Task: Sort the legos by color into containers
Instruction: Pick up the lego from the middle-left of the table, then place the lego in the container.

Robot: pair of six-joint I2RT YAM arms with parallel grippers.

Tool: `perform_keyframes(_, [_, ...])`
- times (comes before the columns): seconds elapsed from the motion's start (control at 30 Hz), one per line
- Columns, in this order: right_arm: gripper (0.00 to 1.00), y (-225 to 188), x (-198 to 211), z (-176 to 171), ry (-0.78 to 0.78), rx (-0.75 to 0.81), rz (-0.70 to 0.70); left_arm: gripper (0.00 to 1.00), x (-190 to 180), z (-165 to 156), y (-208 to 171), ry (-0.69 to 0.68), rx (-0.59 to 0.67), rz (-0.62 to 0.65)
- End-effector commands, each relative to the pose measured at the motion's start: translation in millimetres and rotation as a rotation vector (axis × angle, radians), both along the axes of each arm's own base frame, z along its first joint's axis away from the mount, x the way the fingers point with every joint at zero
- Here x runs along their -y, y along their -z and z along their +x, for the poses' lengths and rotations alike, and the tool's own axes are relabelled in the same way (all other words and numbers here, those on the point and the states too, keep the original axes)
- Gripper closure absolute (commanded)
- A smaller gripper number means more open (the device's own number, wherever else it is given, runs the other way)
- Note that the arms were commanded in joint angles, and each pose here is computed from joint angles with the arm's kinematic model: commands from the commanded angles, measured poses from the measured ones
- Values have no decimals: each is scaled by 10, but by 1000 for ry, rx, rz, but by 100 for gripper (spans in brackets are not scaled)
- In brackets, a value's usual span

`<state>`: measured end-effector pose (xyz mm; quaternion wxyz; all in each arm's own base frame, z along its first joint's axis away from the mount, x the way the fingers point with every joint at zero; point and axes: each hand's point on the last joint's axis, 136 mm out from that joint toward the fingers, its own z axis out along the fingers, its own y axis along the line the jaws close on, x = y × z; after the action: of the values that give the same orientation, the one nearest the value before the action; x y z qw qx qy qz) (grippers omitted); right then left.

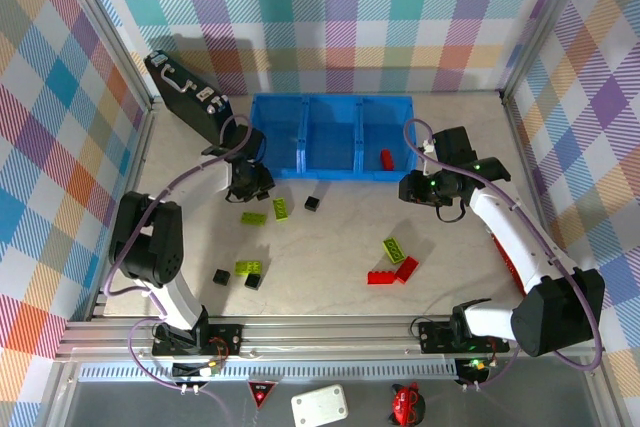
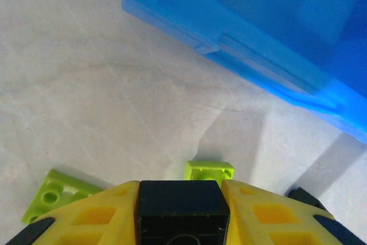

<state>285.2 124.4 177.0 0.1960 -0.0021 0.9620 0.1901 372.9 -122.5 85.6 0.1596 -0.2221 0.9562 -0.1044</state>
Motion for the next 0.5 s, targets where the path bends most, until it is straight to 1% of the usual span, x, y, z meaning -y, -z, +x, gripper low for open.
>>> perform_keyframes(0.0, [62, -5, -25, -24, -3, -4, 19, 63, -80, 24, -259, 27, 30, 43])
perform_keyframes(0.23, [62, -36, -30, -7, -9, 0, 17, 63, -49, 310, -483, 146, 76, 125])
perform_keyframes(0.47, [62, -54, -18, -18, -7, 4, 13, 63, 57, 665, -447, 282, 73, 193])
